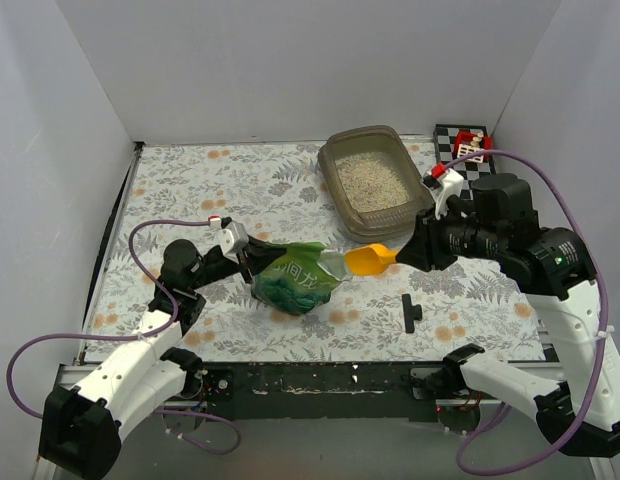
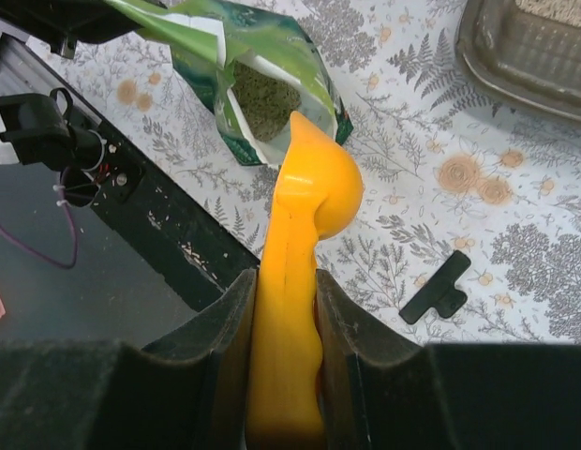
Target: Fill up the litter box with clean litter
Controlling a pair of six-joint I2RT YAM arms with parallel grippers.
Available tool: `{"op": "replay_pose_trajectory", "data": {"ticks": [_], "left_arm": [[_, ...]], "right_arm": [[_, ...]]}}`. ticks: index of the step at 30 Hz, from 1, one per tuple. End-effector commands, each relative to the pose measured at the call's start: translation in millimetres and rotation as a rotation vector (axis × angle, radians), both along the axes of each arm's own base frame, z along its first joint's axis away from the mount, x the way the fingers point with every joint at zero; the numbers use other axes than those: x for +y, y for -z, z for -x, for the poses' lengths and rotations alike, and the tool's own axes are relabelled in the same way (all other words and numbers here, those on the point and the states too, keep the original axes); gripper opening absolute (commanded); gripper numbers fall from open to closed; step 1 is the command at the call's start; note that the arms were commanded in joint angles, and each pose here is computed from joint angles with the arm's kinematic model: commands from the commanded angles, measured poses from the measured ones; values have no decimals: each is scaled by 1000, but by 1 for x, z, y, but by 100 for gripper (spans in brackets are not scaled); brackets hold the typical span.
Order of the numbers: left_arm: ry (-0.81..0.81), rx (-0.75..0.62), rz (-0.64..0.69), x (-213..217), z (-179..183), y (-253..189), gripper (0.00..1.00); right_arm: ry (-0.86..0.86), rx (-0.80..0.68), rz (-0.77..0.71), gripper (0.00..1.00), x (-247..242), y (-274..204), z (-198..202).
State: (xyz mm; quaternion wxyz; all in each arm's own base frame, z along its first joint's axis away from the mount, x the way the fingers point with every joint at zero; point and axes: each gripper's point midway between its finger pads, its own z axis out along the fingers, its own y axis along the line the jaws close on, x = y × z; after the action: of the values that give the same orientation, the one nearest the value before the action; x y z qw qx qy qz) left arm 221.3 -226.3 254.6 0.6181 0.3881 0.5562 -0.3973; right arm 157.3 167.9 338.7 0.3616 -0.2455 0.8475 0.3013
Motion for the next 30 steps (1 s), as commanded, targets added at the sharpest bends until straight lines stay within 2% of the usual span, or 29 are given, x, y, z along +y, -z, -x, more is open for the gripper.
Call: {"op": "replay_pose_trajectory", "data": {"ticks": [1,16,25,30], "left_arm": [[-31,53,-10,2,-1,15,0],[3,47,1,-1,10,17,0],[12,53,16,-3,15,18,0],[-43,87,20,-2,7,21,0]], "right_arm": [[-32,20,-27,1,1,3,16],[-36,53,-85,1,28,15,-10],[16,166,-48,1,59,61,-25],[65,237,53,1,74,98,-33]]}}
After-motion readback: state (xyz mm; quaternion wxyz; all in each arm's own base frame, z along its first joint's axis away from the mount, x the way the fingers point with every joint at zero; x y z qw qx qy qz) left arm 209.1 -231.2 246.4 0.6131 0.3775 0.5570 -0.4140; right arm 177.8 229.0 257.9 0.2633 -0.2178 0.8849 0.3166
